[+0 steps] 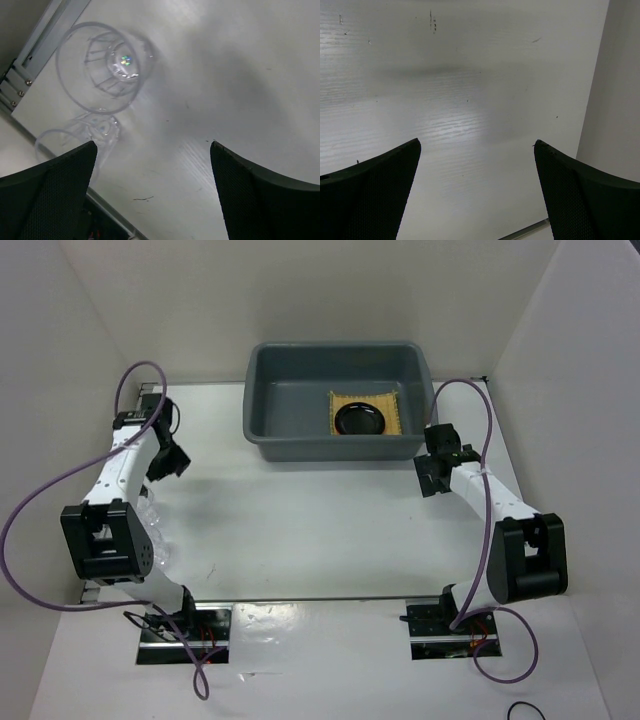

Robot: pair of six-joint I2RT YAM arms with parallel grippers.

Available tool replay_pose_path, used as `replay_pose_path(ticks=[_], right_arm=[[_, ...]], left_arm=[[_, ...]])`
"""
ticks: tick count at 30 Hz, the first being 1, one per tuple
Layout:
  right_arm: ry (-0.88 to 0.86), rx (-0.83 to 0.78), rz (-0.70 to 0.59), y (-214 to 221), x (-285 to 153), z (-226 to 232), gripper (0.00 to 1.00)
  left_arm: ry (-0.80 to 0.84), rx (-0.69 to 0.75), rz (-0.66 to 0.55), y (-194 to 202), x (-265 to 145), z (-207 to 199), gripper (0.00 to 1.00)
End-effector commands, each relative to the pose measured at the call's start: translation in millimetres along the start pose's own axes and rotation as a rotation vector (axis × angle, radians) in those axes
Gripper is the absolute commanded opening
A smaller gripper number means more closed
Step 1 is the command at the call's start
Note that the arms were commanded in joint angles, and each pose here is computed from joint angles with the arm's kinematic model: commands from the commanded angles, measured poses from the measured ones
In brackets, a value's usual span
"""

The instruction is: Place the mixed dishes into the plastic bin

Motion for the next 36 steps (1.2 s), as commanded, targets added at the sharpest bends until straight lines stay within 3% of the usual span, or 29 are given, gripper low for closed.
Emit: replay_pose_path(ticks=[1, 9, 16, 18, 22, 23, 26, 28, 32, 33, 34, 36], right_arm=[[-0.009, 0.015, -0.042, -9, -4, 4, 0.98], [-0.009, 0.015, -0.042, -9, -4, 4, 0.98], [0.000, 0.012, -0.034, -8, -3, 4, 0.98], [0.000, 0.012, -0.034, -8, -2, 4, 0.98], [0.000, 0.007, -0.024, -7, 0, 5, 0.98], [0.000, 0.007, -0.024, -7, 0, 5, 0.98], [0.000, 0.007, -0.024, -7, 0, 5, 0.98], [0.000, 0.007, -0.024, -7, 0, 5, 0.98], [0.000, 0.007, -0.024, -7, 0, 5, 0.98], [0.000, 0.007, -0.024, -7, 0, 5, 0.98], [0.000, 0.007, -0.024, -7, 0, 5, 0.98], [-0.009, 0.007, -0.024, -7, 0, 6, 0.98]], left_arm=[[-0.012, -0.040, -0.048, -4, 4, 24, 1.00], [-0.217, -0.043, 0.179, 30, 76, 56, 1.00], [-0.186, -0.065, 0.186, 37, 101, 54, 0.96], [-0.184, -0.057, 0.201, 40, 106, 55, 0.87], [-0.169, -0.043, 0.175, 28, 108, 54, 0.51], [-0.165, -0.036, 0.168, 24, 107, 54, 0.37], [-0.154, -0.047, 0.145, 15, 104, 51, 0.12], [-0.141, -0.052, 0.139, 9, 100, 49, 0.08], [-0.131, -0.054, 0.142, 5, 91, 49, 0.18], [-0.131, -0.041, 0.122, 4, 87, 46, 0.27], [-0.138, -0.041, 0.084, -4, 80, 47, 0.49], [-0.104, -0.055, 0.008, -18, 58, 43, 0.59]])
Point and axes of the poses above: each gripper's point midway between its finger pads, its own x axis out along the fingers, its own z axis along the line the jaws close on, y = z × x, the point moved 2 cm from there along -x, back along the fingers, and after that the axes turned 5 degrees about x, right-handed, at the moved point
